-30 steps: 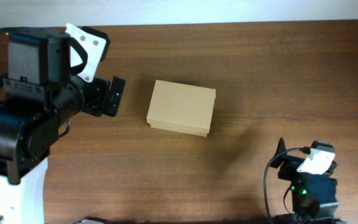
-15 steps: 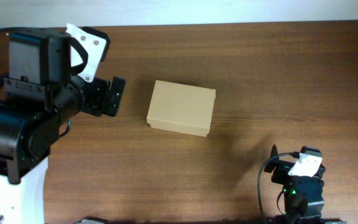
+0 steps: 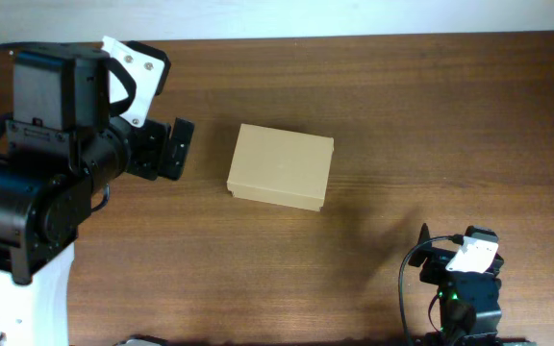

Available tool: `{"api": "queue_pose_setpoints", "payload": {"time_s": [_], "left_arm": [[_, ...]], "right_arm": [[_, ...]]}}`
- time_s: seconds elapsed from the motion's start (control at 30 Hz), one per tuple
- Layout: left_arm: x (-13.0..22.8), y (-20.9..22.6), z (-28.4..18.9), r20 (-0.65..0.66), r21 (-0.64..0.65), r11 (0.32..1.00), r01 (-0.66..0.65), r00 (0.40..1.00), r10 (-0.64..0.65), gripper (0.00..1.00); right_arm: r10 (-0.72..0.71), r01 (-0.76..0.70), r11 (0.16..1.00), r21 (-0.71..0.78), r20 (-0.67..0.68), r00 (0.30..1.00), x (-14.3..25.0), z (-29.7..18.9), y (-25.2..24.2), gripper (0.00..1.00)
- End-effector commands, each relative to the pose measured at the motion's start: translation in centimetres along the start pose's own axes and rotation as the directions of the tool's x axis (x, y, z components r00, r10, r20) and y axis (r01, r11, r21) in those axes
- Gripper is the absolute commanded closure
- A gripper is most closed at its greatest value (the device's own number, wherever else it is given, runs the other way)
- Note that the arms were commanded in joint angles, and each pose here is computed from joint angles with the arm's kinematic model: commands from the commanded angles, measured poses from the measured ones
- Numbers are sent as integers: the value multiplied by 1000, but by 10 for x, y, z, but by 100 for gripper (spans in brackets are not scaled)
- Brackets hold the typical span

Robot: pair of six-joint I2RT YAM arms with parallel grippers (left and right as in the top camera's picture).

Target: Pack container

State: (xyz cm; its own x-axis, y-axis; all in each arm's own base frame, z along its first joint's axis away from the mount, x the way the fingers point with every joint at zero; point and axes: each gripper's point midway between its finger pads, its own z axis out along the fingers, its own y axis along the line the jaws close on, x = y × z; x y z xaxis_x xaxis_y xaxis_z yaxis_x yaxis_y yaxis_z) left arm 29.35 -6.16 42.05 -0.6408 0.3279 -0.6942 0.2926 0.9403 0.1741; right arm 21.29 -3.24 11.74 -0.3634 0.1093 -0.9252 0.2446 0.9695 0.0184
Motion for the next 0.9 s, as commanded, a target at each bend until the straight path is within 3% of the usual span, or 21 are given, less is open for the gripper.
{"api": "queue_pose_setpoints", "payload": {"time_s": [0.0, 0.17, 0.4, 0.6, 0.87], "left_arm": [[-1, 3, -1, 5, -12, 1000, 5, 1000, -5, 1], [-2, 4, -14, 43, -20, 1000, 6, 999, -5, 1], [-14, 20, -58, 344, -88, 995, 55, 939, -22, 1], [4, 22, -68, 589, -130, 985, 114, 808, -16, 1], [73, 6, -31, 769, -144, 976, 161, 640, 8, 1]], "right_arm": [[2, -2, 1000, 10, 4, 1000, 1, 1, -2, 1], [2, -2, 1000, 10, 4, 1000, 1, 1, -2, 1], [2, -2, 1000, 10, 4, 1000, 1, 1, -2, 1], [2, -2, 1000, 10, 4, 1000, 1, 1, -2, 1], [2, -2, 1000, 11, 4, 1000, 1, 1, -2, 1]]}}
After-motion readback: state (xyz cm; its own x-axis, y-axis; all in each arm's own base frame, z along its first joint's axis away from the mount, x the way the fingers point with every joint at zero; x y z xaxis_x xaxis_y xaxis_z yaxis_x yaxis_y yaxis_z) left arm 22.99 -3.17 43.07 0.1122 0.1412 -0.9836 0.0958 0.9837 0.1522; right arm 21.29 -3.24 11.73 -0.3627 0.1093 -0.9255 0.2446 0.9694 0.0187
